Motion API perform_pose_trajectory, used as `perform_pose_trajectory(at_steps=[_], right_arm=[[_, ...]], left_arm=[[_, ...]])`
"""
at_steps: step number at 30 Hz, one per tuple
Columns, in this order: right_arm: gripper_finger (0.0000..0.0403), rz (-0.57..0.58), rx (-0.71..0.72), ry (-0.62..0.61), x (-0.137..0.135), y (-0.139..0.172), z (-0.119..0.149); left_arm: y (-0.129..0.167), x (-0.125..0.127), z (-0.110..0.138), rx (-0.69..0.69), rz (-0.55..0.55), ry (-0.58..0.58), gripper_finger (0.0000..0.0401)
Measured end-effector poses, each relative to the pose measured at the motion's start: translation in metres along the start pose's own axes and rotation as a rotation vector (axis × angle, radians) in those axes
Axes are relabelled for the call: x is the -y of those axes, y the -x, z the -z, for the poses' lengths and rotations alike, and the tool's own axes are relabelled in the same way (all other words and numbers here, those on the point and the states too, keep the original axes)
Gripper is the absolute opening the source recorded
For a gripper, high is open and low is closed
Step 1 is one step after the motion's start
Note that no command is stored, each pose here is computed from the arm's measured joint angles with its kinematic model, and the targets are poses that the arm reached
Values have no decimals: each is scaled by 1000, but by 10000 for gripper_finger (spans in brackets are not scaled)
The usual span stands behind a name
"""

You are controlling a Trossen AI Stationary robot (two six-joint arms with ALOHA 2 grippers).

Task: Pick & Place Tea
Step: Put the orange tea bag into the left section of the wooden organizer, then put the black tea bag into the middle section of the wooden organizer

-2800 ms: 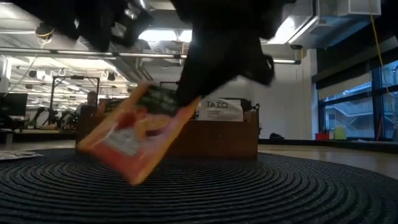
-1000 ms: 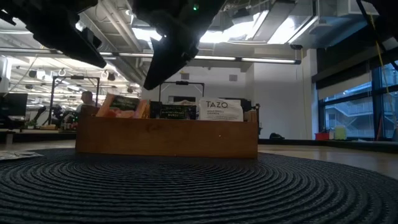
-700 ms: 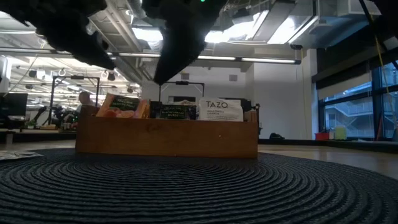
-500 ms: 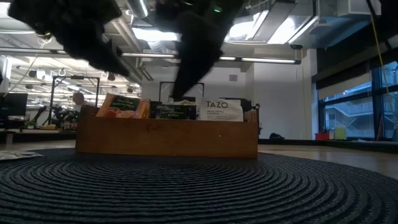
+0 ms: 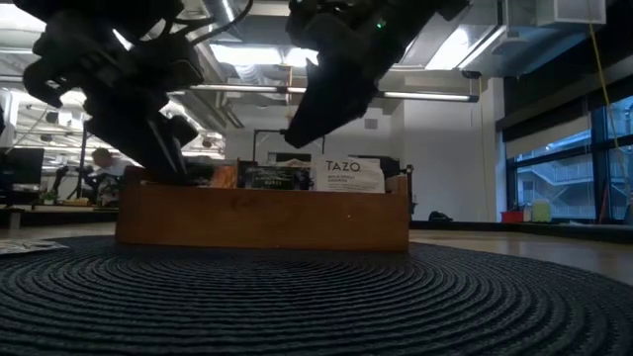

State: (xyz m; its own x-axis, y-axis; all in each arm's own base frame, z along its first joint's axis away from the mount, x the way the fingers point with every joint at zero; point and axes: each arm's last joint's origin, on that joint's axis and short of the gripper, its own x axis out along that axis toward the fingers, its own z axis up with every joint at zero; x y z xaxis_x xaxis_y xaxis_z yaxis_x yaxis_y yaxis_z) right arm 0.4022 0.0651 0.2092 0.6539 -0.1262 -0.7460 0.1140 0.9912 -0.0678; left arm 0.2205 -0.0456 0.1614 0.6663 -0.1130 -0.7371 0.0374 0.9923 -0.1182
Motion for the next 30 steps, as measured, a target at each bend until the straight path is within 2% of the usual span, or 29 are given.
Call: perform_pose_trajectory(at_steps=[6, 13, 17, 22, 28, 30], right_arm=[[142, 7, -3, -6, 4, -1, 0], [142, 11, -27, 0, 4, -1, 2], [142, 7, -32, 4, 4, -1, 2], [142, 4, -20, 51, 5, -1, 1], [142, 4, 11, 67, 8, -2, -3], [142, 2, 19, 62, 7, -2, -4]], left_arm=[[4, 3, -9, 31, 7, -3, 100], [27, 7, -20, 15, 12, -4, 100], [39, 16, -10, -59, 55, 38, 100], [40, 34, -1, -128, 119, 106, 100], [33, 46, 6, -175, 97, 209, 100], [29, 49, 9, -190, 75, 172, 100]])
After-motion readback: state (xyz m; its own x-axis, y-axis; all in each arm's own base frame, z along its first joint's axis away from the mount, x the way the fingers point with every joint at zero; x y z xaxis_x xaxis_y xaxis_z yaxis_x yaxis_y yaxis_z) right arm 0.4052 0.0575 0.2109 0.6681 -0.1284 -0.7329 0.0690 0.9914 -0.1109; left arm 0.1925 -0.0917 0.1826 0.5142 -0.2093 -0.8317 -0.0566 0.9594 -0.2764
